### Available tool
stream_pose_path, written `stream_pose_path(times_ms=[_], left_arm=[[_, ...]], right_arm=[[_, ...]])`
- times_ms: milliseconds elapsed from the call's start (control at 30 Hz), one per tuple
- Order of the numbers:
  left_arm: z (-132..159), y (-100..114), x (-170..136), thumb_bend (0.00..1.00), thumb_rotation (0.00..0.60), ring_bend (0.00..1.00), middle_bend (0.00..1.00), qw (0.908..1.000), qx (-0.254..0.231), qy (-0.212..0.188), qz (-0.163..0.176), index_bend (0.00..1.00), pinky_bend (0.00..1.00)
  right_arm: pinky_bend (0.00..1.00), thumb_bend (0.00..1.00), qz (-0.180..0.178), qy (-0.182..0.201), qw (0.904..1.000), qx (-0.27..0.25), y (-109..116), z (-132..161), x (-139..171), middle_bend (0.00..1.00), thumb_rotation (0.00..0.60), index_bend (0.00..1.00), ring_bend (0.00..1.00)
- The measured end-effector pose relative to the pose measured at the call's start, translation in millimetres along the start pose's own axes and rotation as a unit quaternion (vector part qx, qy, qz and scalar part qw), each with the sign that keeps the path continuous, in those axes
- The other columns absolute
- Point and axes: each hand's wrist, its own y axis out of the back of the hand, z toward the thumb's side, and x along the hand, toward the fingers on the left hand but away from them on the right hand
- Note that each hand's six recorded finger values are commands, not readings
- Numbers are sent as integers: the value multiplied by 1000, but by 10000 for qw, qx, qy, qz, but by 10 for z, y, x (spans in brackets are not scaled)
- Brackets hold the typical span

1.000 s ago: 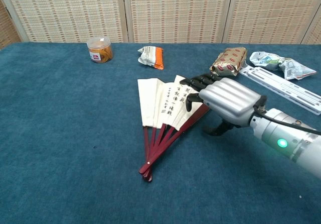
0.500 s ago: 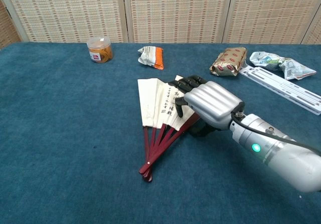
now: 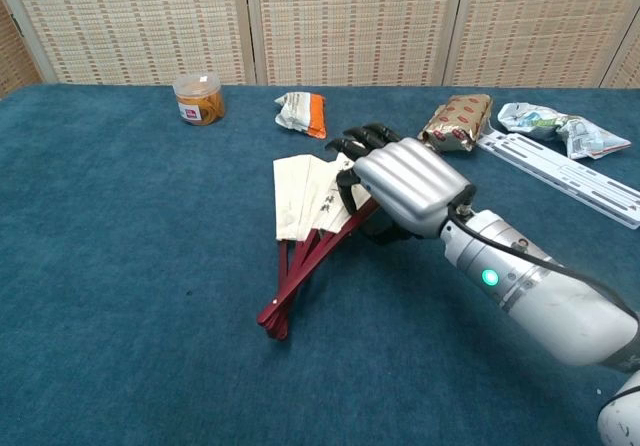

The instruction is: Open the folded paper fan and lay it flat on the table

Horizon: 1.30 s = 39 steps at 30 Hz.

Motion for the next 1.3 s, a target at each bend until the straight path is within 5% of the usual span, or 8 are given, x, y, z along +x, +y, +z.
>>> stream_pose_path(times_ms=[333, 767, 933, 1100, 1300], left_arm=[[177, 19, 366, 475, 600, 0, 0, 9988, -319, -341, -131, 0, 72], [576, -190, 612, 441, 600, 12, 81, 9849, -1059, -1182, -698, 31, 139], [770, -244, 667, 423, 600, 18, 107, 9695, -1749, -1424, -955, 80, 162], [1025, -314, 813, 416, 600, 16, 107, 9449, -2592, -1514, -1303, 101, 160], [1171, -376, 1068, 414, 600, 15, 120, 9302, -3264, -1185, -1191, 131, 160]], right_arm=[[0, 680, -384, 179, 9984, -381, 501, 40, -129, 111, 600, 672, 0], [0, 680, -298, -128, 9940, -1049, 1681, 104, -506, 111, 600, 673, 0], [0, 680, -135, -350, 9898, -1377, 1856, 91, -605, 111, 600, 673, 0], [0, 680, -58, -388, 9856, -1645, 1971, 166, -687, 112, 600, 673, 0], [0, 680, 92, -444, 9787, -2004, 1975, 278, -778, 111, 600, 673, 0]])
